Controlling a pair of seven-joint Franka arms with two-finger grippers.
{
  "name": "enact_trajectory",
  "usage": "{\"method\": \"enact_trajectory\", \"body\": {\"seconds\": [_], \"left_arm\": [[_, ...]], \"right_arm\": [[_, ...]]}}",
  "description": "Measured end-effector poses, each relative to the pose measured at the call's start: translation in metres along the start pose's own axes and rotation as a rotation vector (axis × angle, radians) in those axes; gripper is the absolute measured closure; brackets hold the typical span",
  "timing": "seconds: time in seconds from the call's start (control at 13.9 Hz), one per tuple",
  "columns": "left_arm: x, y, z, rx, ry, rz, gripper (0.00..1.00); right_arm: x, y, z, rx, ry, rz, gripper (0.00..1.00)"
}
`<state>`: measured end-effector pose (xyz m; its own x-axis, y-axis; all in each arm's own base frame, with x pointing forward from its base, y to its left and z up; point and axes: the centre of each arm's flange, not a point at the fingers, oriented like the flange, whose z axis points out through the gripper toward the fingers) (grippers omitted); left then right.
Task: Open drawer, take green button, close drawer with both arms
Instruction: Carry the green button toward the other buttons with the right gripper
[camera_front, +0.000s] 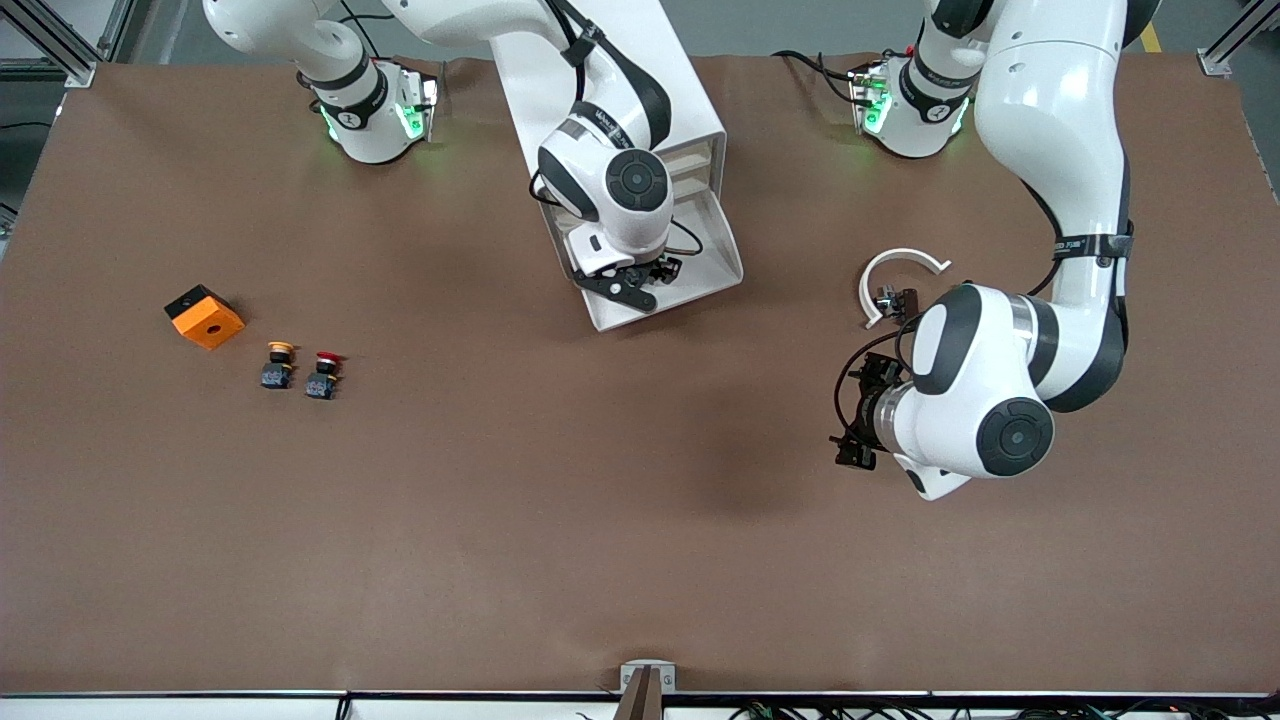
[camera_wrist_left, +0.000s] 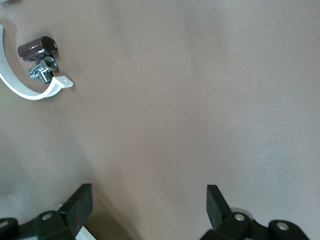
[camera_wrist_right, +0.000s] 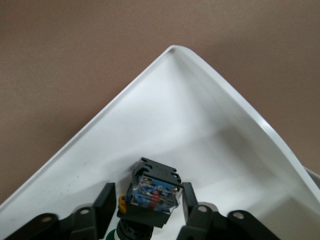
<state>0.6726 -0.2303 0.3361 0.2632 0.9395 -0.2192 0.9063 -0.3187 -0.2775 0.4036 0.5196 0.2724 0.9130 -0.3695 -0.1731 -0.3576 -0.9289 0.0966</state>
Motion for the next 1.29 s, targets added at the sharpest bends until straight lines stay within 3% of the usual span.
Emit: {"method": "enact_trajectory", "body": {"seconds": [0.14, 0.43, 0.65, 0.94, 1.29], "left_arm": [[0.001, 0.000, 0.000, 0.000, 0.001, 0.071, 0.00], [0.009, -0.005, -0.013, 0.002, 0.059, 0.427, 0.00], [0.027, -0.014, -0.028, -0.007, 0.065, 0.554, 0.00], [0.021, -0.014, -0.021, 0.004, 0.062, 0.609, 0.00], [0.002, -0.015, -0.019, 0.009, 0.066, 0.637, 0.00]], "right_arm": [[-0.001, -0.001, -0.001, 0.010, -0.019, 0.012, 0.58], [0.000, -0.005, -0.012, 0.033, -0.042, 0.029, 0.59], [0.015, -0.002, -0.053, -0.010, -0.087, 0.049, 0.59], [0.082, 0.037, -0.143, -0.059, -0.158, 0.041, 0.59], [0.206, 0.142, -0.189, -0.024, -0.215, -0.191, 0.59]]}}
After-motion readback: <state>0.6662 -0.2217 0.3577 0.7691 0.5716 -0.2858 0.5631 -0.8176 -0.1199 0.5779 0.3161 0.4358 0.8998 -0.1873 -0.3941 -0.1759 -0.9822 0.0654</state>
